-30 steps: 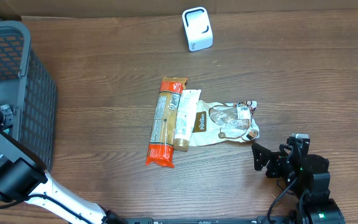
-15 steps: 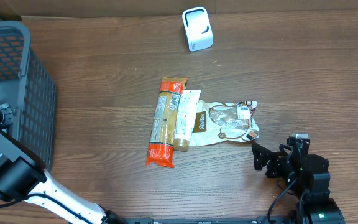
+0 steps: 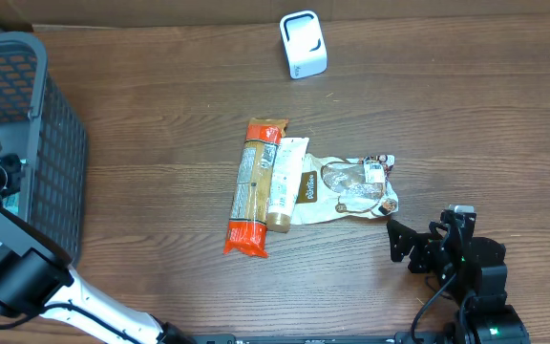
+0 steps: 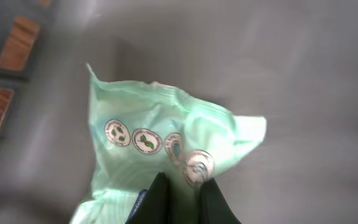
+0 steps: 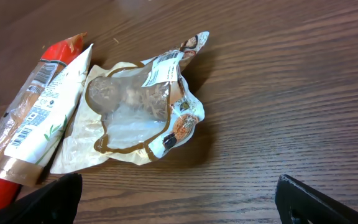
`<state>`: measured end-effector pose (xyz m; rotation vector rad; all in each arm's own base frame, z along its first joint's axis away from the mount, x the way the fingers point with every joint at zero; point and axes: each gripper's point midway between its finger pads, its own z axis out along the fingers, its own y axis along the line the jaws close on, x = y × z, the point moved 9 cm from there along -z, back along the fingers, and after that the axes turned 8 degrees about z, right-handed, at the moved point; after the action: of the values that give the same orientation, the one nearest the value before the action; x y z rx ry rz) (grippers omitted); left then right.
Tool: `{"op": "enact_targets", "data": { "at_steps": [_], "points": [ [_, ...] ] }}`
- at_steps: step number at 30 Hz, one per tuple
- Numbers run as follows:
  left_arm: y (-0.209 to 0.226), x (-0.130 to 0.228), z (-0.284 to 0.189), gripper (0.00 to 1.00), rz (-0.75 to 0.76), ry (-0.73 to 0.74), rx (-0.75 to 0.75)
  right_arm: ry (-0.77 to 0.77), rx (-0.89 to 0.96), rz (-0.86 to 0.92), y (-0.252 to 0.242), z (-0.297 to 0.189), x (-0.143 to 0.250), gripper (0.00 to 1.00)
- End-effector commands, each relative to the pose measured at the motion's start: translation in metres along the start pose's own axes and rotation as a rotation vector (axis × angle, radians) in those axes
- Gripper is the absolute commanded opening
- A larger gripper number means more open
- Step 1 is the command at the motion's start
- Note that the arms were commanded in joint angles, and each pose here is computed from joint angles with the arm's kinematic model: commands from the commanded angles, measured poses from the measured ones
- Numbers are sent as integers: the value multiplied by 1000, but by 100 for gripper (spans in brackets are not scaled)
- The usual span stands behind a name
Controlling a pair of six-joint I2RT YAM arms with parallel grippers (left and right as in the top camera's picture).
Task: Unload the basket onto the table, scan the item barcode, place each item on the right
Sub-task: 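Reach into the basket and grasp the teal wipes pack with left gripper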
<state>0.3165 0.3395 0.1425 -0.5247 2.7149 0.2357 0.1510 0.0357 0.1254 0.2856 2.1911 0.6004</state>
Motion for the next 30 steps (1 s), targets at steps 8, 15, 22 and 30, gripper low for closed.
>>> {"op": "enact_targets", "data": {
  "at_steps": [8, 15, 22, 30],
  "points": [
    [-18, -49, -177, 4, -79, -466, 52, -6, -5, -4, 1, 0, 0, 100],
    [-16, -42, -196, 28, -94, -468, -23, -5, -5, -4, 1, 0, 0, 100],
    [-7, -38, -141, 91, -116, -318, -36, -5, -5, -4, 1, 0, 0, 100],
    [-9, -27, -62, 99, -19, -150, 60, -6, -5, -4, 1, 0, 0, 100]
  ]
}}
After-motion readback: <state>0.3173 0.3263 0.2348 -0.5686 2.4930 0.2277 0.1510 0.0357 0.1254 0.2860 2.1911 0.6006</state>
